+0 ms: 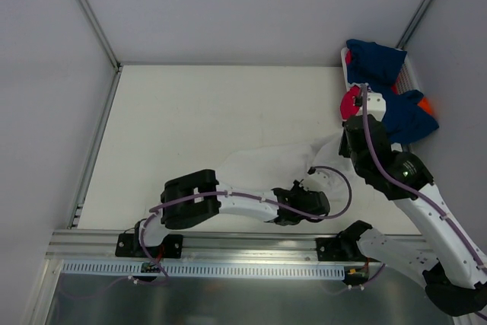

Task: Fold and stack the t-shirts
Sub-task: Flatten out the tshirt

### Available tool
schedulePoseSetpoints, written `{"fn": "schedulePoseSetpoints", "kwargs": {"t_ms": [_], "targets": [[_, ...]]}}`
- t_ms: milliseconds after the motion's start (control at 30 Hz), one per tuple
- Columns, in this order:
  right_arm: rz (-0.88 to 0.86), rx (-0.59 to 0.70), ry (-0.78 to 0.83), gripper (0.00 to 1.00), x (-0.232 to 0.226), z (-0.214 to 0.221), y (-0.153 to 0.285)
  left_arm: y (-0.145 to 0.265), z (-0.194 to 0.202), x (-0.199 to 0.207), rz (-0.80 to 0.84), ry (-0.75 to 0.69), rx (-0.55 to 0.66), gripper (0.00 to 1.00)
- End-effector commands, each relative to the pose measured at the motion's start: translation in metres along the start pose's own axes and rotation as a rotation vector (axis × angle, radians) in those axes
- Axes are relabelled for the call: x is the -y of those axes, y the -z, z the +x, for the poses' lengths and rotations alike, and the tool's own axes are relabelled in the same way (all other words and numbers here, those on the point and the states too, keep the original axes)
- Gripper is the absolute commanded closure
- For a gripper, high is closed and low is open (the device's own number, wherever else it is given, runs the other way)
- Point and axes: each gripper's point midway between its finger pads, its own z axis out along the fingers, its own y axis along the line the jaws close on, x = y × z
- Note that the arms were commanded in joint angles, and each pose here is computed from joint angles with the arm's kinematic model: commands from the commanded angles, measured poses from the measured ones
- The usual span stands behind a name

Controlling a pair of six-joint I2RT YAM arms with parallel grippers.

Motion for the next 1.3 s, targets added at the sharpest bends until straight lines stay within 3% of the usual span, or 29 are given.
{"fn": "schedulePoseSetpoints", "kwargs": {"t_ms": [0,167,333,500,600,733,867,1100,1233,1267], "targets": [[0.040,0.022,-0.020,1.00,0.004,-0.004,-0.005,0.057,-0.019,-0.077,-0.253,-0.128,-0.038,1.00],[0.078,0.020,-0.008,1.00,0.008,-0.003,-0.009,0.181,-0.135,-0.152,-0.409,-0.034,0.234,1.00],[0.063,0.047,-0.020,0.99,0.007,-0.018,-0.003,0.288,-0.205,-0.212,-0.454,0.050,0.443,1.00],[0.049,0.104,-0.030,1.00,0.009,-0.048,0.011,0.387,-0.249,-0.277,-0.712,0.070,0.563,1.00],[0.048,0.159,-0.034,0.99,0.015,-0.080,0.029,0.422,-0.260,-0.299,-0.785,0.086,0.569,1.00],[0.041,0.237,-0.013,1.00,0.025,-0.128,0.057,0.456,-0.264,-0.322,-0.759,0.153,0.600,1.00],[-0.019,0.377,-0.083,0.99,0.044,-0.185,0.112,0.481,-0.267,-0.333,-0.704,0.197,0.629,1.00],[-0.194,0.537,-0.183,0.97,0.068,-0.218,0.190,0.517,-0.291,-0.328,-0.561,0.232,0.669,1.00],[-0.254,0.607,-0.240,0.97,0.084,-0.216,0.221,0.523,-0.306,-0.314,-0.552,0.149,0.650,1.00],[-0.263,0.630,-0.257,0.97,0.092,-0.214,0.230,0.528,-0.313,-0.311,-0.520,0.228,0.674,1.00]]}}
